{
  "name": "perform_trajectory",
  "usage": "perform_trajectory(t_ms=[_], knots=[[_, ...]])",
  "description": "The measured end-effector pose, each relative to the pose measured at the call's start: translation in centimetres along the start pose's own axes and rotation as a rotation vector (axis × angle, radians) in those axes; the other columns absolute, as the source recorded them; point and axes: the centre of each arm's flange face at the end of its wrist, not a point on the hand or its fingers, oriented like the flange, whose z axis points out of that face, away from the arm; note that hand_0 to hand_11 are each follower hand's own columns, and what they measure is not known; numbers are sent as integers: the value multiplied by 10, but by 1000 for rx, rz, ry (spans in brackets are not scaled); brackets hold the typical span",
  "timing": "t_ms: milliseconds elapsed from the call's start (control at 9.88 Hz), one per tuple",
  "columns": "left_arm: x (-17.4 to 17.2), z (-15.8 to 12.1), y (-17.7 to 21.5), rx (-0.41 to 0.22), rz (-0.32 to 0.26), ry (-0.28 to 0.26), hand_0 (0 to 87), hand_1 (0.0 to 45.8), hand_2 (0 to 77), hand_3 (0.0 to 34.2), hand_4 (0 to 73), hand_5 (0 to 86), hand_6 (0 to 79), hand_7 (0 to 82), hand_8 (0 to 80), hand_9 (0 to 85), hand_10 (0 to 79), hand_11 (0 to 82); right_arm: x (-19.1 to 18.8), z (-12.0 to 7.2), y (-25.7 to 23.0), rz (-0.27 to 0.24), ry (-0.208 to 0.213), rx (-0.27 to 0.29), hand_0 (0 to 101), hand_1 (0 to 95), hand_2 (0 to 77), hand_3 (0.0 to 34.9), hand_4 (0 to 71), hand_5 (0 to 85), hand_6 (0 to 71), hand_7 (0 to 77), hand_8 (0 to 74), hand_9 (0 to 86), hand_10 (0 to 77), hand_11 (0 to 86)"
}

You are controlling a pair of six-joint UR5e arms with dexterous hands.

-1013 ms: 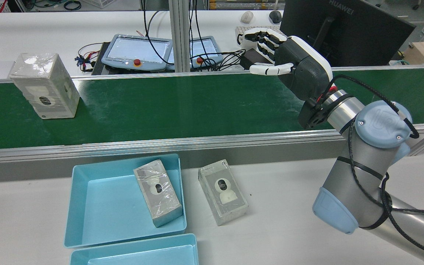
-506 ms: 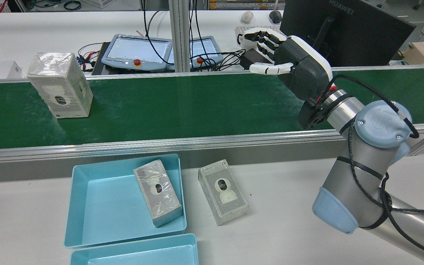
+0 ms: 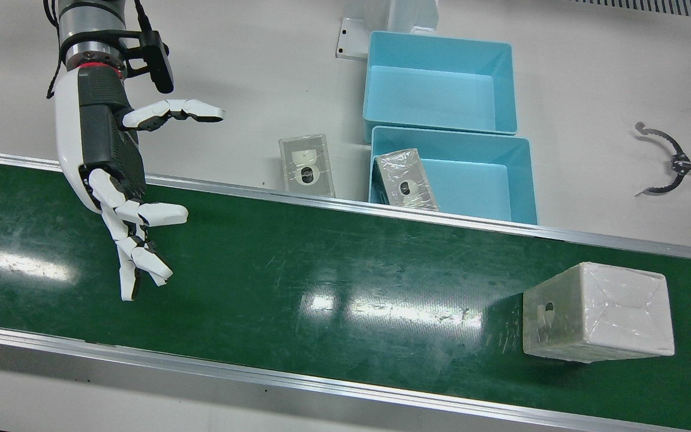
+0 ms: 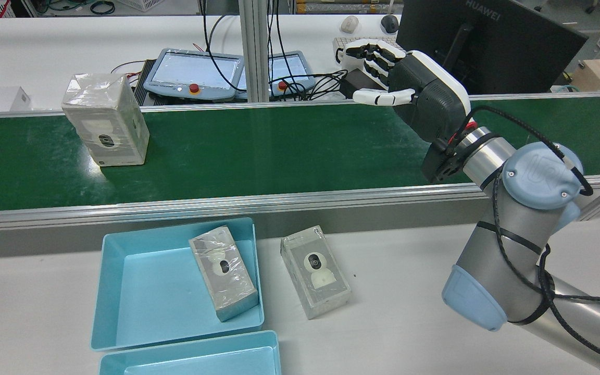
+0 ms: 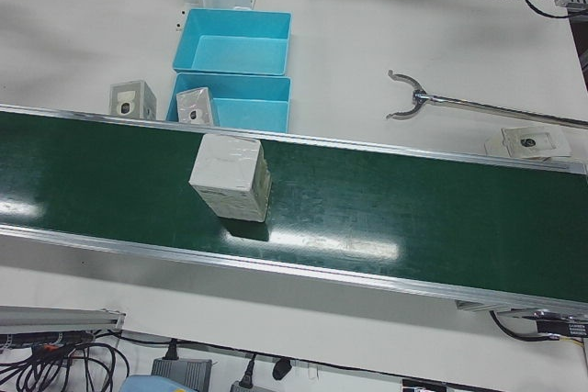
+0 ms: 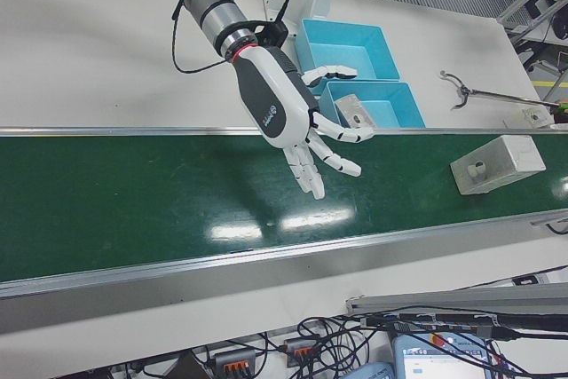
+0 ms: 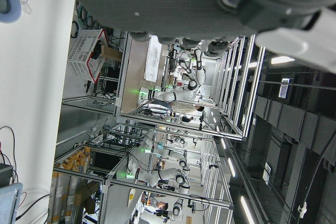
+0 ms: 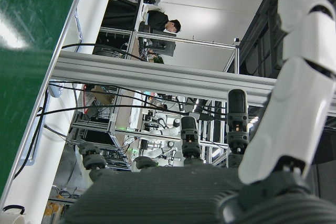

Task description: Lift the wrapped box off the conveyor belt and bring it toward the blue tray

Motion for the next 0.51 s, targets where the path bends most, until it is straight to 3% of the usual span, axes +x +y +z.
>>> perform_trajectory(t_ms=[506], knots=[[0,0,0,0,0,0,0,0,5,0,5,5,0,5,0,5,5,0,2,1,-2,-2,2,4,409,93,213,307,207,278,0,191,0,22,60,87]])
